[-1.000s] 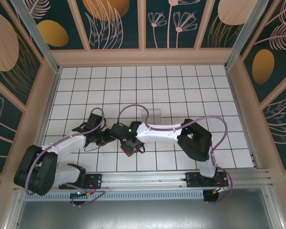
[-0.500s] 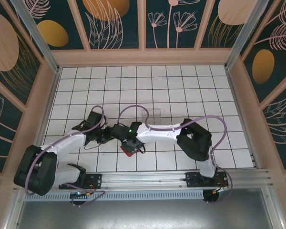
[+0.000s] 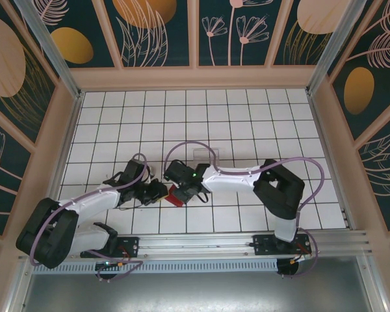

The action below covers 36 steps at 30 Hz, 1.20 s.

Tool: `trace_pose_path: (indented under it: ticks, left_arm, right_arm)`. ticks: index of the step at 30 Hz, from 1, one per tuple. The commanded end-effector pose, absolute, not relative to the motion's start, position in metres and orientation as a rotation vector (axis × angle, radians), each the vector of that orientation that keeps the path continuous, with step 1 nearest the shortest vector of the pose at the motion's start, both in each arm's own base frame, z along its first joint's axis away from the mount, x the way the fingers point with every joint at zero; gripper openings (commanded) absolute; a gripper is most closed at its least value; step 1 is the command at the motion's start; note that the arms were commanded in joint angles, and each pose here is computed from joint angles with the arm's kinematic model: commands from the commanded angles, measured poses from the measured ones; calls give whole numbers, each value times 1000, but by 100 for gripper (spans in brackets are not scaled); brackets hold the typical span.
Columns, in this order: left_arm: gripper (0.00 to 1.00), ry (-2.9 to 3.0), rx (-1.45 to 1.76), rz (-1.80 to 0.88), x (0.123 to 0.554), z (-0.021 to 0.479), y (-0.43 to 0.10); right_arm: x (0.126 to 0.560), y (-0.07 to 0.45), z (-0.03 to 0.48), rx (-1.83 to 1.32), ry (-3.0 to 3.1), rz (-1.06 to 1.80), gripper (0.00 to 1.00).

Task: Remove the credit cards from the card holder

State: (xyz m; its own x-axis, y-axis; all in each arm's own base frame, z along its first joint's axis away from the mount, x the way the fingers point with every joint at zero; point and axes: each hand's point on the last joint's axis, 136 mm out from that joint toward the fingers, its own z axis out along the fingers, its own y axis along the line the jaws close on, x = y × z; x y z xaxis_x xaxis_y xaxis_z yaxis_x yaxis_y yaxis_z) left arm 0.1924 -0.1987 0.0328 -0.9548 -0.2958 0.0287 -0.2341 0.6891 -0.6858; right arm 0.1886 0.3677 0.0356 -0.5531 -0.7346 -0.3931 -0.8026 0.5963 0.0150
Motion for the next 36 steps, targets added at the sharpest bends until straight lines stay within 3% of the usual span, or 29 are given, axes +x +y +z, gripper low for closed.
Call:
trace_pose_path:
  ticks: [1,19,36]
  left_arm:
    - [13,2739,-494,-1240,198,45,-210]
    - [10,2745,-543,-1267,201,37,-217]
    - [9,2824,-589,-1199,192,7,-211]
  right_arm:
    - [189,374,43,-1314,2360,394,13]
    - [180,370,69,-1311,2163,546,13]
    - [177,311,69,-783,2462,456,30]
